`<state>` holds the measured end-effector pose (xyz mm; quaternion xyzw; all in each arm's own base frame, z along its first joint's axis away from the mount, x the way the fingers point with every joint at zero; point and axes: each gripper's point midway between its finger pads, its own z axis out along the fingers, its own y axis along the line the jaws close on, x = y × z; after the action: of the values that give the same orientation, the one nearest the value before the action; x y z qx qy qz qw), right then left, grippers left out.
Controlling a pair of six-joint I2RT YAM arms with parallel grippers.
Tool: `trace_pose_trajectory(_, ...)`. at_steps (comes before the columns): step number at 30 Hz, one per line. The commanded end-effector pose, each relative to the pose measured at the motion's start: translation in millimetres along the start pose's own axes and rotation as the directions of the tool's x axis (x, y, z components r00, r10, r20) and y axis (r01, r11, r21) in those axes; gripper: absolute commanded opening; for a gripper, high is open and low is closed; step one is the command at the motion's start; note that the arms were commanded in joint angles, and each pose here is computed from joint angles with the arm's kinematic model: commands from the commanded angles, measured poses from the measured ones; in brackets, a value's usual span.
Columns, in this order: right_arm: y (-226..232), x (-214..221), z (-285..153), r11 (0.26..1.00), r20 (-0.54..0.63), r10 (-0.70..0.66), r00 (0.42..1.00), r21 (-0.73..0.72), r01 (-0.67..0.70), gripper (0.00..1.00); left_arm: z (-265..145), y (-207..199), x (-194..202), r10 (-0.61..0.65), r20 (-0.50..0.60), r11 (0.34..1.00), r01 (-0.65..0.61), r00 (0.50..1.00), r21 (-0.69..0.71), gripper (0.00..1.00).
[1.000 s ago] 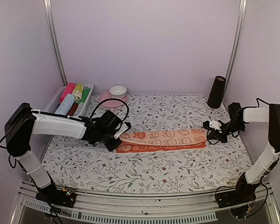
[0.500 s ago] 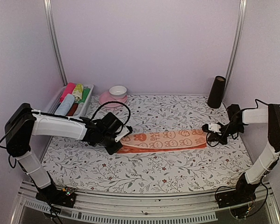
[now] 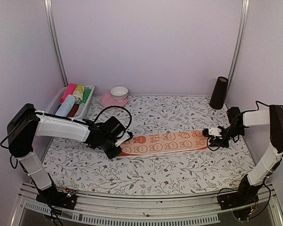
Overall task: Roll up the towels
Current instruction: Fold the towel at the center of the board.
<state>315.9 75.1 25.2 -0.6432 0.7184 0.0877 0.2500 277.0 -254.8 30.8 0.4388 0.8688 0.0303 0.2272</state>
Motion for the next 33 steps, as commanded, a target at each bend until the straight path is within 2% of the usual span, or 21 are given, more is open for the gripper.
trace_pose_trajectory(1,7.0,6.4,1.0,1.000,-0.035,-0.003,0.999,-0.014,0.002,0.28,0.5,-6.4,3.6,0.008,-0.035,1.000,-0.008,0.999,0.013,0.28)
trace_pose_trajectory(7,9.3,0.1,-11.0,1.000,-0.034,-0.001,0.999,-0.023,0.000,0.36,-16.7,-4.0,-0.8,-0.011,-0.002,1.000,0.011,1.000,0.007,0.59)
trace_pose_trajectory(10,13.3,-5.6,-22.0,0.999,-0.031,-0.014,0.999,-0.043,0.012,0.44,-29.3,3.7,-3.8,-0.030,0.021,0.999,0.031,0.999,-0.021,0.67)
trace_pose_trajectory(13,7.5,-15.3,-36.7,0.999,-0.021,-0.027,0.999,-0.024,0.026,0.46,-45.3,12.0,-10.9,-0.058,0.064,0.997,0.061,0.996,-0.043,0.85)
trace_pose_trajectory(17,-14.5,-49.0,-60.7,1.000,0.089,0.021,0.996,0.006,-0.022,0.46,-67.2,24.8,-28.1,-0.088,0.166,0.992,0.102,0.982,-0.072,0.90)
trace_pose_trajectory(19,-35.1,-70.7,-72.7,0.996,0.162,0.077,0.984,0.029,-0.082,0.38,-72.8,32.9,-39.8,-0.115,0.217,0.987,0.136,0.969,-0.086,0.84)
trace_pose_trajectory(20,-46.5,-80.7,-77.5,0.988,0.193,0.140,0.971,0.033,-0.149,0.31,-73.5,37.0,-46.0,-0.126,0.241,0.984,0.151,0.962,-0.089,0.73)
trace_pose_trajectory(22,-61.2,-95.5,-79.7,0.972,0.236,0.224,0.946,0.020,-0.235,0.14,-69.5,46.1,-54.7,-0.156,0.269,0.979,0.186,0.951,-0.090,0.45)
trace_pose_trajectory(23,-68.3,-103.8,-80.4,0.960,0.254,0.269,0.929,0.009,-0.280,0.10,-64.9,51.0,-57.5,-0.173,0.273,0.976,0.203,0.946,-0.085,0.31)
trace_pose_trajectory(25,-74.4,-111.3,-71.9,0.945,0.254,0.320,0.913,-0.013,-0.328,0.06,-52.3,57.3,-61.0,-0.201,0.269,0.972,0.226,0.942,-0.065,0.15)
trace_pose_trajectory(28,-79.9,-105.4,-47.4,0.924,0.202,0.375,0.905,-0.005,-0.381,0.04,-32.6,54.6,-65.4,-0.209,0.254,0.973,0.226,0.944,-0.038,0.04)
trace_pose_trajectory(33,-86.1,-78.6,-13.3,0.878,0.123,0.474,0.872,0.014,-0.479,0.03,1.9,49.9,-57.5,-0.211,0.190,0.974,0.223,0.959,-0.045,0.00)
